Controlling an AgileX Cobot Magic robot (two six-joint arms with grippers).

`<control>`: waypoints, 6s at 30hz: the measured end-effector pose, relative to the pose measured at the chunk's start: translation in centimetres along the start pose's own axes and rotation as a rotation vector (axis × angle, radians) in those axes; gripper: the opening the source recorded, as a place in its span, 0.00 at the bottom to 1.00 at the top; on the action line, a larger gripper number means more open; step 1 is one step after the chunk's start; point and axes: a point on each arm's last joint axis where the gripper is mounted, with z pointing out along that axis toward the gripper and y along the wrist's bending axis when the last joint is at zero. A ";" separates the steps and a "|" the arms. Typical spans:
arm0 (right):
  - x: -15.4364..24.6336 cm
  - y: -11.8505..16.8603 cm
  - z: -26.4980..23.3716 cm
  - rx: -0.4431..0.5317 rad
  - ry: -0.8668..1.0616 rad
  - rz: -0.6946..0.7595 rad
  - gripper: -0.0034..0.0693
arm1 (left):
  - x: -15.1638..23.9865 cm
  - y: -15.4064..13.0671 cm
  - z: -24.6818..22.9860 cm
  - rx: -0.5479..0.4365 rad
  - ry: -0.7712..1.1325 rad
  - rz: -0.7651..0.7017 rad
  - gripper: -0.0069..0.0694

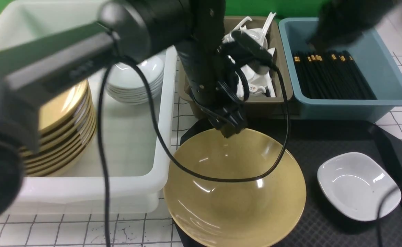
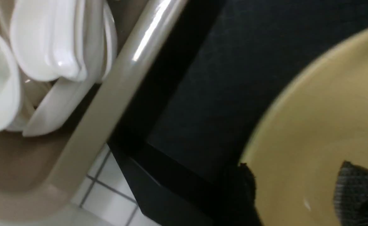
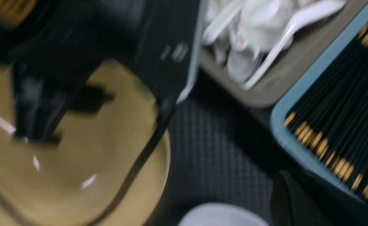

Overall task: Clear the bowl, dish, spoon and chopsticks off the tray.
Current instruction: Use the left arm to grab the yellow noodle bowl on the left, then use the left arm to put the noodle bowl into the large storage box on the left, then use the left arm to grab the plate, then use the left arm to put the plate into the large storage box on the left

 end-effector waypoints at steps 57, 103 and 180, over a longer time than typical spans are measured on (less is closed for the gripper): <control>-0.9 7.3 -9.8 -0.076 -0.341 -0.290 0.11 | 26.6 12.0 -29.0 -0.332 -0.593 -1.125 0.10; 4.0 3.3 -2.6 0.006 0.008 -0.043 0.11 | 9.6 2.2 -16.0 -0.051 -0.283 -0.555 0.76; -4.7 9.1 -3.0 -0.096 -0.257 -0.323 0.12 | 12.5 23.4 -13.2 -0.156 -0.441 -0.639 0.09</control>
